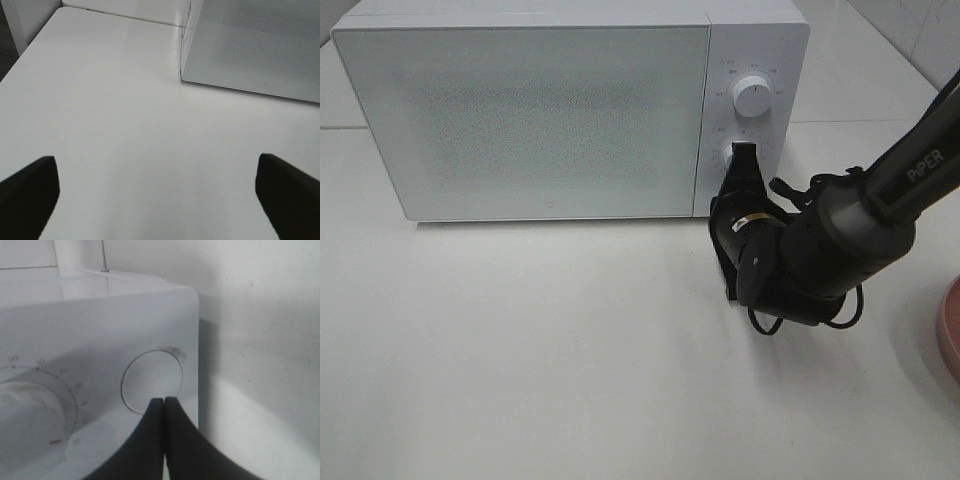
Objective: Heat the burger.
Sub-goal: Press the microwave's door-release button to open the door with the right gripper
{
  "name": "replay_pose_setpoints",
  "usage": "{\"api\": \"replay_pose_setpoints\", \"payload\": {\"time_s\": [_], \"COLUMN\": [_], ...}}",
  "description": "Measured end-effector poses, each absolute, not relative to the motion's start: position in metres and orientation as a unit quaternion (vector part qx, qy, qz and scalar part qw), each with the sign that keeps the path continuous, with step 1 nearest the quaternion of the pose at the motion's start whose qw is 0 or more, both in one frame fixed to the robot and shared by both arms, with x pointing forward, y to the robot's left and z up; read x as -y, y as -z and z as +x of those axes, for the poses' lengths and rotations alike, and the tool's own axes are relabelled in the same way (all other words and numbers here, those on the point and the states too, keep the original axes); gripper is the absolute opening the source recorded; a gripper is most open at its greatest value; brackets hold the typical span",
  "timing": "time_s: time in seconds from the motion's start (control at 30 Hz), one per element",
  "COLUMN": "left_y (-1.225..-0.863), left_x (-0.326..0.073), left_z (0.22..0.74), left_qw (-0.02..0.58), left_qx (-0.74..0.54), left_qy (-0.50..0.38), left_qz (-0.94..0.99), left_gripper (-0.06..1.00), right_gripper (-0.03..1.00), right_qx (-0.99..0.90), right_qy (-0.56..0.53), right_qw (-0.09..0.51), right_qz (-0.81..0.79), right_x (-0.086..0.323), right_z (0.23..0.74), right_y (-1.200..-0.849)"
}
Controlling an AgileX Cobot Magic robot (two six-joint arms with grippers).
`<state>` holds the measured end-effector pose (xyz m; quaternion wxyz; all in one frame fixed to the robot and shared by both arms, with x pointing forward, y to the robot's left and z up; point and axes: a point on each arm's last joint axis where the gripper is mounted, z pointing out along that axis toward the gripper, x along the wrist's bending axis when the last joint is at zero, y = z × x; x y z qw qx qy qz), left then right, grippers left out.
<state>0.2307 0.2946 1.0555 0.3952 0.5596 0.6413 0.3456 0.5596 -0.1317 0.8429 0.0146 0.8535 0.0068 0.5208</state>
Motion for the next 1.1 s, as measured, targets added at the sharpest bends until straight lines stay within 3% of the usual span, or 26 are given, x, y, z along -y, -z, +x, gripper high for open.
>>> {"api": "replay_pose_setpoints", "payload": {"time_s": [1.1], "left_y": [-1.056], "left_x": [-0.295], "left_z": [0.231], "left_qw": [0.395], "left_qx": [-0.641], "left_qy": [-0.346], "left_qz": [0.560], "left_gripper": [0.99], "right_gripper": [0.02], "right_qx": [0.012], "right_qy": [-0.520], "right_qw": [0.029], "right_qz": [0.853], "right_x": [0.145], "right_z": [0.571], "right_y": [-0.844]}}
